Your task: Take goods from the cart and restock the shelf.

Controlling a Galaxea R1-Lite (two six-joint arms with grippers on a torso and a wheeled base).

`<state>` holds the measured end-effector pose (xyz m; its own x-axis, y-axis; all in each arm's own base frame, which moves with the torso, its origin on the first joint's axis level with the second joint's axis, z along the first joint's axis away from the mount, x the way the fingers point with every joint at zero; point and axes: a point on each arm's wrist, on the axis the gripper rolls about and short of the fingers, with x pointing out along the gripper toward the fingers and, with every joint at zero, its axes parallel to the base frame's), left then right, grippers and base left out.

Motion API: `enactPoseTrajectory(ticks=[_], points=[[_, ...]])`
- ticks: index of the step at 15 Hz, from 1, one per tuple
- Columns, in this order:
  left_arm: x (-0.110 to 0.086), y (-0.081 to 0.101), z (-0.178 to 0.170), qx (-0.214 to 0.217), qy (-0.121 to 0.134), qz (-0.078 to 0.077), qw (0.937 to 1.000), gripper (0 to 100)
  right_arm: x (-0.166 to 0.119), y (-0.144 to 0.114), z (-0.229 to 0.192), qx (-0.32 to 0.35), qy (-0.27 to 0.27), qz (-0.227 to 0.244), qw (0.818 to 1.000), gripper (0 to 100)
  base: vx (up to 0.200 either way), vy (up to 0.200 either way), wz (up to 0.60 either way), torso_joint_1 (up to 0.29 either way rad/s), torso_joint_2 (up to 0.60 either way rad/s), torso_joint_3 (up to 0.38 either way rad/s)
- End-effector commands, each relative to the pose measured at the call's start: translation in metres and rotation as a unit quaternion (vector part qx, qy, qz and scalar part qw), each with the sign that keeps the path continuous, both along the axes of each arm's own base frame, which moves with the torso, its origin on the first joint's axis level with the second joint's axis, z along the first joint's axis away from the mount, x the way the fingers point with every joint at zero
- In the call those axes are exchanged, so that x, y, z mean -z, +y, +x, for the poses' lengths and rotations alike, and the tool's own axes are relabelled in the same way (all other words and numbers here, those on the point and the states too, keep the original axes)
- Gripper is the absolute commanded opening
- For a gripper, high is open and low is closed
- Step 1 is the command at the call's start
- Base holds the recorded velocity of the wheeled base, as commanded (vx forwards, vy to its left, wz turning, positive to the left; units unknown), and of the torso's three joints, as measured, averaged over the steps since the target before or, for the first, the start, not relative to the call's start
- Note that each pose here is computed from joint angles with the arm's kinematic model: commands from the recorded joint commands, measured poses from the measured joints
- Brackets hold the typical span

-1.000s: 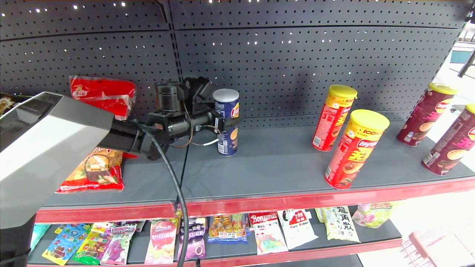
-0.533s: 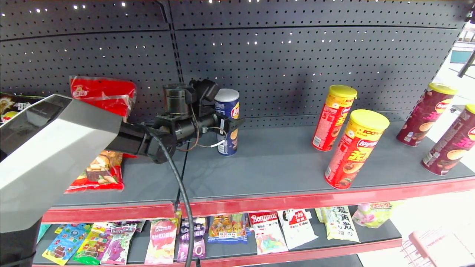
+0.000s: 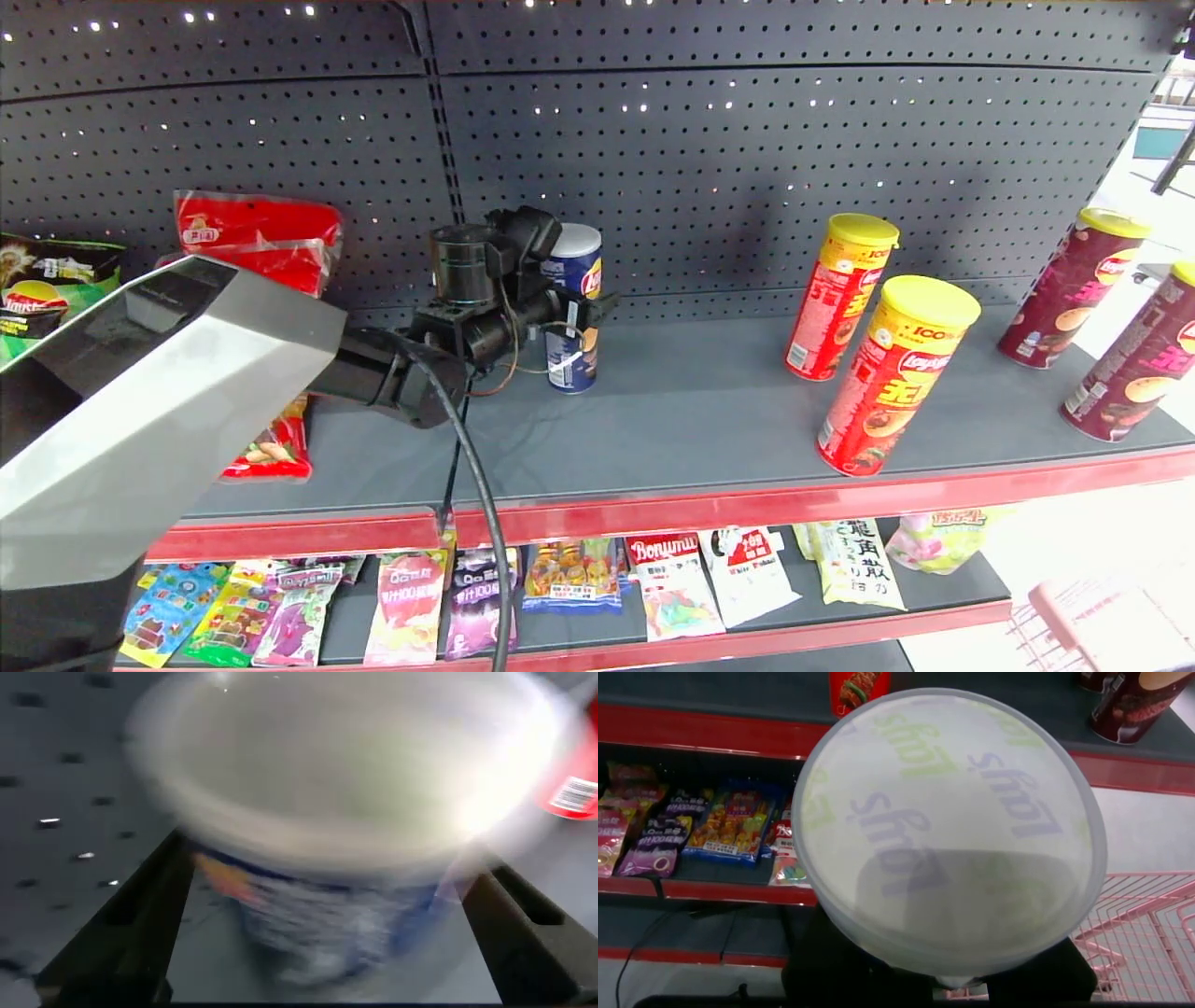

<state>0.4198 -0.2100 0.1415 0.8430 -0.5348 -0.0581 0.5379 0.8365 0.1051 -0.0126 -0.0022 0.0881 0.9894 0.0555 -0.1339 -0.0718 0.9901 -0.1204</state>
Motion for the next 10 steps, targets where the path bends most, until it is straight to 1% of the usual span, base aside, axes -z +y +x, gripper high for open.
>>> enactPoseTrajectory(ticks=[1, 3, 6, 7, 10], points=[[0.005, -0.001, 0.002, -0.005, 0.002, 0.002, 1.0, 100, 0.0, 0.0, 0.0, 0.0, 0.001, 0.0, 1.0, 0, 0.0, 0.0, 0.0, 0.0, 0.0, 0.0], [0.003, -0.007, 0.003, -0.015, -0.005, -0.001, 0.9999, 100, 0.0, 0.0, 0.0, 0.0, 0.001, 0.0, 1.0, 0, 0.0, 0.0, 0.0, 0.0, 0.0, 0.0], [0.002, -0.011, 0.009, -0.016, -0.014, -0.006, 0.9998, 100, 0.0, 0.0, 0.0, 0.0, 0.001, 0.0, 1.0, 0, 0.0, 0.0, 0.0, 0.0, 0.0, 0.0], [0.003, -0.012, 0.011, -0.016, -0.014, -0.006, 0.9997, 0, 0.0, 0.0, 0.0, 0.0, 0.001, 0.0, 1.0, 0, 0.0, 0.0, 0.0, 0.0, 0.0, 0.0], [0.006, -0.012, 0.011, -0.016, -0.012, -0.005, 0.9998, 0, 0.0, 0.0, 0.0, 0.0, 0.001, 0.0, 1.0, 0, 0.0, 0.0, 0.0, 0.0, 0.0, 0.0]])
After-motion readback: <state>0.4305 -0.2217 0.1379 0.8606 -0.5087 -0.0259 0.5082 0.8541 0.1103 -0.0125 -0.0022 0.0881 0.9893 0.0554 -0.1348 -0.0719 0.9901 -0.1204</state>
